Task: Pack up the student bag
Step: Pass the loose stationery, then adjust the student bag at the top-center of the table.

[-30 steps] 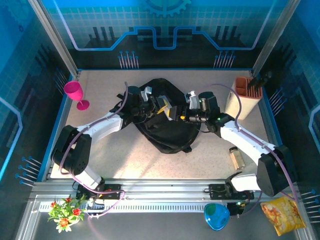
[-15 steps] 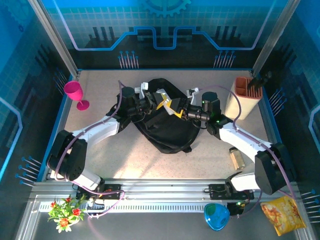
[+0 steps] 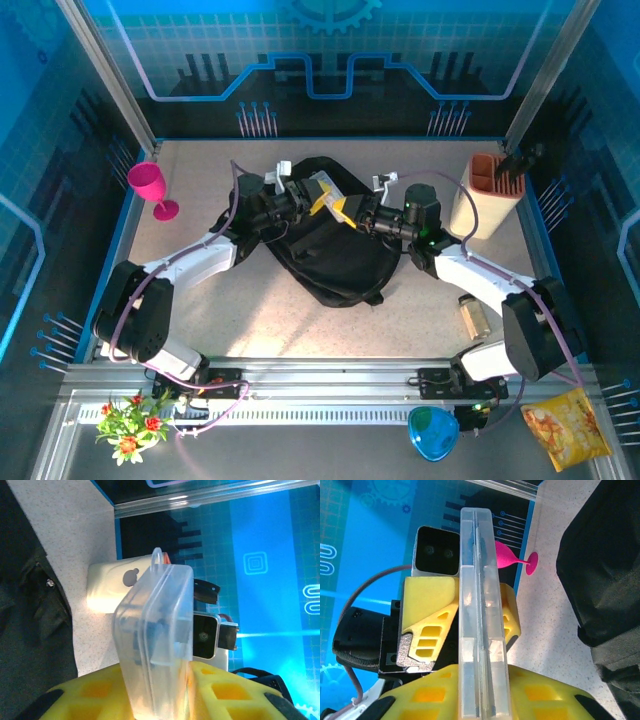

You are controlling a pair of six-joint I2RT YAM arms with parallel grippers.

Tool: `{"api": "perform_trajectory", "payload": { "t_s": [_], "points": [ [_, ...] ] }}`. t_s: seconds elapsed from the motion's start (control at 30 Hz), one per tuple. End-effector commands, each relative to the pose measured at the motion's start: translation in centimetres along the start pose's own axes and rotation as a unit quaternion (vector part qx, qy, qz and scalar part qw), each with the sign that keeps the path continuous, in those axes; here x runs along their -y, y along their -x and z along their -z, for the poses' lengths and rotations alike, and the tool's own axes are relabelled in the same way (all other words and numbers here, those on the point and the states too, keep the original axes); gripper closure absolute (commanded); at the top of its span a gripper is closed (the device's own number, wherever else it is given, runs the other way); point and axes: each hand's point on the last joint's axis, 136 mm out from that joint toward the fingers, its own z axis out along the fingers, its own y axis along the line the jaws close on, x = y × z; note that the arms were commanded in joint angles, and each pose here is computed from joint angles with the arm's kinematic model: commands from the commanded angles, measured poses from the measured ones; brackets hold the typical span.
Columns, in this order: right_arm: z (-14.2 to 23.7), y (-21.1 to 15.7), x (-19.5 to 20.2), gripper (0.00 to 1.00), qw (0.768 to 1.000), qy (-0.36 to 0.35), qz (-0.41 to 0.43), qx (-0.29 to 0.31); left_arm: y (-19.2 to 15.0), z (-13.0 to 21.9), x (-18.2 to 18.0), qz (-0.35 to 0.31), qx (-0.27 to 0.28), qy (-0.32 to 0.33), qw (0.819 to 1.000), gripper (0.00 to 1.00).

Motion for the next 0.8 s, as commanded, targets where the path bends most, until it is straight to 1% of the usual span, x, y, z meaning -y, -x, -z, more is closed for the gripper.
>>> {"api": "perform_trajectory", "payload": {
  "t_s": [0.0, 0.07, 0.13, 0.23, 0.3, 0.4, 0.57, 0.67, 0.77],
  "points": [
    [0.9, 0.9, 1.0, 0.81, 0.999, -0.020, 0.010, 0.025, 1.2, 1.5, -0.9, -0.030, 0.029, 0.029, 0.999, 0.54],
    [1.6, 1.1, 1.8, 0.82, 0.999, -0.041, 0.012, 0.032, 1.4, 2.4, -3.2, -0.051, 0.040, 0.089, 0.994, 0.42],
    [2.3, 1.2, 2.8, 0.83, 0.997, -0.064, 0.010, 0.040, 1.4, 3.5, -5.5, -0.083, 0.045, 0.154, 0.984, 0.35],
    [3.5, 1.1, 4.8, 0.84, 0.992, -0.115, 0.004, 0.043, 1.4, 5.2, -9.1, -0.123, 0.042, 0.247, 0.960, 0.31],
    [4.1, 0.8, 6.0, 0.84, 0.988, -0.150, 0.000, 0.041, 1.2, 5.8, -10.7, -0.139, 0.031, 0.285, 0.948, 0.32],
    [4.6, 0.7, 6.8, 0.84, 0.983, -0.179, 0.004, 0.039, 0.8, 5.7, -12.6, -0.150, 0.005, 0.311, 0.938, 0.36],
    [4.5, 0.7, 7.0, 0.84, 0.981, -0.190, 0.001, 0.032, -0.1, 4.3, -14.5, -0.147, -0.039, 0.319, 0.935, 0.48],
    [4.3, 0.5, 7.3, 0.84, 0.979, -0.202, -0.006, 0.022, -1.0, 3.3, -15.1, -0.154, -0.068, 0.321, 0.932, 0.56],
    [4.1, -0.1, 8.0, 0.84, 0.975, -0.222, -0.011, 0.008, -2.3, 2.6, -15.2, -0.172, -0.092, 0.321, 0.927, 0.62]
  ]
}}
